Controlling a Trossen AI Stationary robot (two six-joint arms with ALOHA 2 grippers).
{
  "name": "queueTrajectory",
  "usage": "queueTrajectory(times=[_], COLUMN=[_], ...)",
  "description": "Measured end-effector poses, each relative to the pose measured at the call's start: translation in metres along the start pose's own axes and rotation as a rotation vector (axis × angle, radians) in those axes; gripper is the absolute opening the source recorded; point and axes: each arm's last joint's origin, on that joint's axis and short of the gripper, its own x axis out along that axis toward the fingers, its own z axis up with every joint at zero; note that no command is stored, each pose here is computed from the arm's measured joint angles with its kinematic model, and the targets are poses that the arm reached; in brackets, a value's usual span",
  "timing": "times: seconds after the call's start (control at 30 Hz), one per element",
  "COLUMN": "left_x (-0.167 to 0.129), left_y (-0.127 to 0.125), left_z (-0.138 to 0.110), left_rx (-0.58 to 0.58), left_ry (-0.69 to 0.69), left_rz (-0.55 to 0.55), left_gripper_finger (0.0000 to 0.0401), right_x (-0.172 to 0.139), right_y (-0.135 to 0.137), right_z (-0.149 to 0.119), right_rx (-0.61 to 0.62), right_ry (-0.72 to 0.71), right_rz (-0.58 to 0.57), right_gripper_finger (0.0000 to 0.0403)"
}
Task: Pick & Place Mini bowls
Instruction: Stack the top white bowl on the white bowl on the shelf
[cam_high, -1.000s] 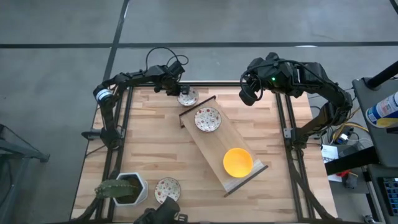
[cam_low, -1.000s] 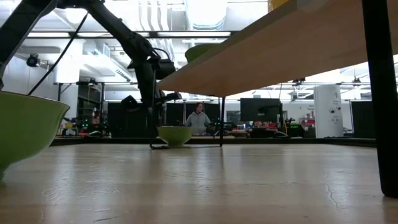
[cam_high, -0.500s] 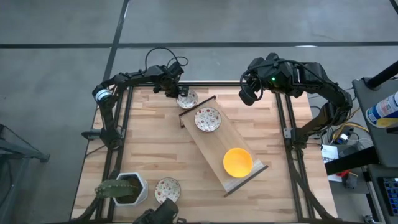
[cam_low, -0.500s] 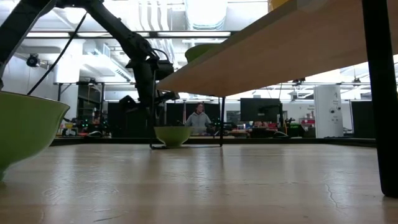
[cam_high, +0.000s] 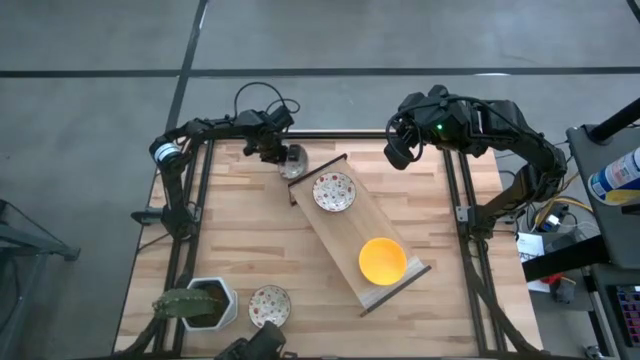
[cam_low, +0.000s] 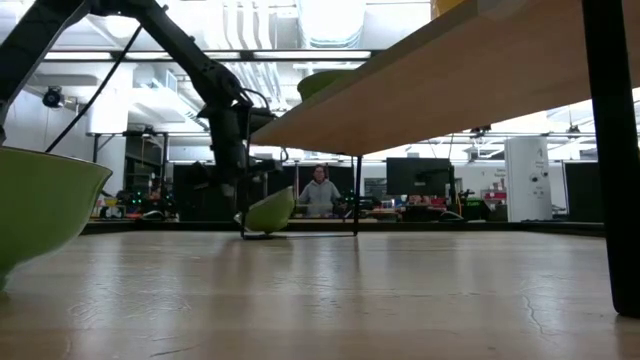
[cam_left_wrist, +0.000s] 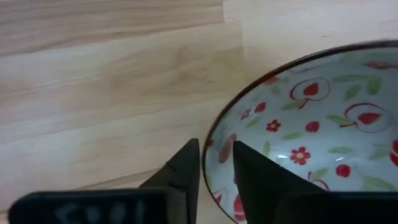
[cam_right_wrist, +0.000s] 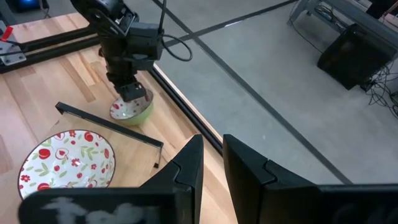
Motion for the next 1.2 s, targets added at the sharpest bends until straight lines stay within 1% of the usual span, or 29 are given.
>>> queueTrajectory(times=[0.1, 0.3, 0.5, 0.7, 0.83, 0.97, 1.0, 1.2], left_x=[-0.001, -0.002, -0.002, -0.002, -0.002, -0.002, -0.002, -0.004], left_y=[-0.001, -0.005, -0.011, -0.012, -0.012, -0.011, -0.012, -0.011], left_z=[0.001, 0.001, 0.004, 0.003, 0.004, 0.004, 0.005, 0.007], left_rx=[-0.026, -0.028, -0.057, -0.047, -0.033, -0.012, 0.009, 0.033], left_ry=[0.0, -0.003, -0.005, -0.009, -0.012, -0.033, -0.044, -0.059], left_rz=[-0.015, -0.039, -0.135, -0.141, -0.141, -0.117, -0.121, -0.114], left_gripper_finger=[0.0096, 0.0098, 0.0098, 0.0095, 0.0072, 0.0018, 0.0011, 0.0005], right_x=[0.0, 0.001, 0.002, 0.003, 0.003, 0.004, 0.004, 0.008], right_y=[0.0, 0.0, 0.001, 0.001, 0.001, 0.001, 0.002, 0.003], right_z=[0.0, 0.0, -0.001, -0.001, -0.002, -0.002, -0.002, -0.004], right_rx=[0.0, -0.002, -0.009, -0.011, -0.012, -0.014, -0.015, -0.023], right_ry=[0.0, 0.002, 0.005, 0.008, 0.008, 0.007, 0.008, 0.02], right_rz=[0.0, -0.001, -0.004, -0.01, -0.013, -0.028, -0.029, -0.035], right_gripper_finger=[0.0057, 0.0057, 0.0057, 0.0057, 0.0057, 0.0057, 0.0057, 0.0057])
